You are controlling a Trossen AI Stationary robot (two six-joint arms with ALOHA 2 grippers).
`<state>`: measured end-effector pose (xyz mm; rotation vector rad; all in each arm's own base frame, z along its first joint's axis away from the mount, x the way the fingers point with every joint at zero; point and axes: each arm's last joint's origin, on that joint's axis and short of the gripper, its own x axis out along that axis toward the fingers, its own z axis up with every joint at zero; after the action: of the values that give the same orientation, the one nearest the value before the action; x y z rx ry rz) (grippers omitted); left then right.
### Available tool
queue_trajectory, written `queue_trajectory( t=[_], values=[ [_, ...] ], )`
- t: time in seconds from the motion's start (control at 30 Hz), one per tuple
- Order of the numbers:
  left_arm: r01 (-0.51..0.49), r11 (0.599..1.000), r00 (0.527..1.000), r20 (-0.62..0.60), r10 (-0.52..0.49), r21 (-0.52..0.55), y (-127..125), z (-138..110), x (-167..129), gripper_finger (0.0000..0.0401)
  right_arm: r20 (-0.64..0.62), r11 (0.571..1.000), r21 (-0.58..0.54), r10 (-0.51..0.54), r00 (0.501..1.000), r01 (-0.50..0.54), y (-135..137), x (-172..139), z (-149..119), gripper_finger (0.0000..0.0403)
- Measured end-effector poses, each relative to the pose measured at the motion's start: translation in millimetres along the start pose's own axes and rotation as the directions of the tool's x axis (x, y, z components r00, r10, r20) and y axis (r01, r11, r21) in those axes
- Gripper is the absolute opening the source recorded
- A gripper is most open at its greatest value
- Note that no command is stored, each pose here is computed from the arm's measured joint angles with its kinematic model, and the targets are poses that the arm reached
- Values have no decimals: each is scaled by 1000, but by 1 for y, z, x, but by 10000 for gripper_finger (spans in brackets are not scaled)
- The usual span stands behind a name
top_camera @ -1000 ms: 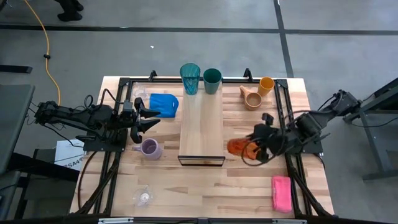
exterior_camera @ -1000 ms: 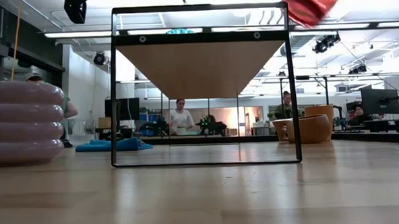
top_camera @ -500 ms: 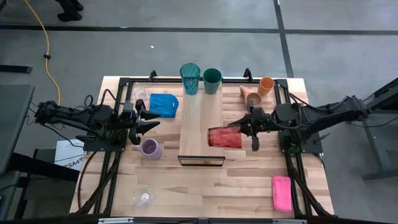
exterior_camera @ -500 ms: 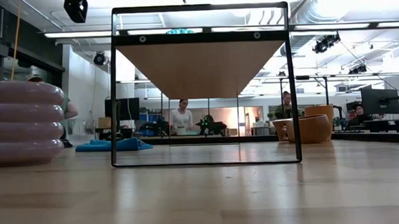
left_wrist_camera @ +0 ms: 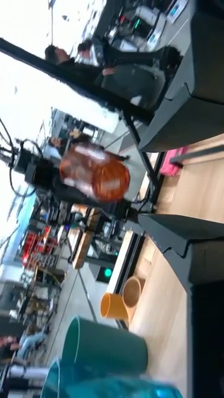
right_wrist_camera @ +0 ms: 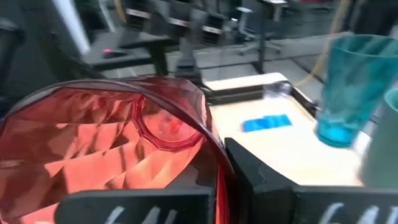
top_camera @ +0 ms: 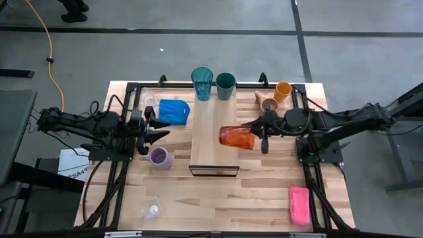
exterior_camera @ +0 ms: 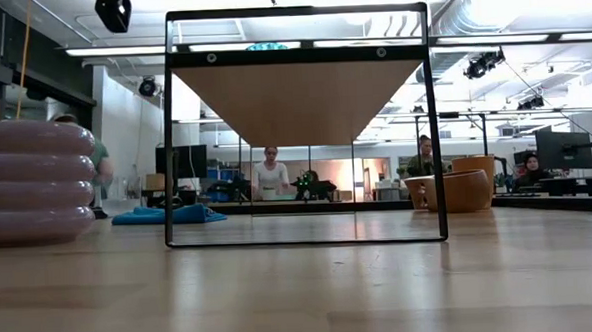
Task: Stack small to large cups/mugs on shelf
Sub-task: Put the orange cup on the shelf
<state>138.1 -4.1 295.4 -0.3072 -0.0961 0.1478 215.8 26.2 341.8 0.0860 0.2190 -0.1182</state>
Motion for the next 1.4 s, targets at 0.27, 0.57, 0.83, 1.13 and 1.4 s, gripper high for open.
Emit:
queue_trajectory(
  t=[0.27, 0.57, 0.83, 1.13, 1.4],
  values=[
    [34, 997, 999, 14, -35, 65, -1, 2, 0, 161, -23, 998, 6, -59, 998, 59, 0, 13, -5, 0],
    [37, 991, 999, 33, -41, 125, -2, 4, 0, 161, 0, 996, 15, -92, 996, 92, -2, 13, -3, 0],
    [37, 992, 998, 36, -42, 124, -2, 4, 0, 161, -18, 997, -6, -77, 997, 76, -3, 13, -4, 0],
    [36, 996, 999, 34, -39, 82, -2, 4, 0, 161, -103, 963, 94, -244, 964, 253, -18, 8, 31, 0],
    [27, 999, 999, 30, -28, 47, -2, 3, 0, 161, -503, 831, 150, -401, 765, 535, -58, 34, 96, 0]
  ],
)
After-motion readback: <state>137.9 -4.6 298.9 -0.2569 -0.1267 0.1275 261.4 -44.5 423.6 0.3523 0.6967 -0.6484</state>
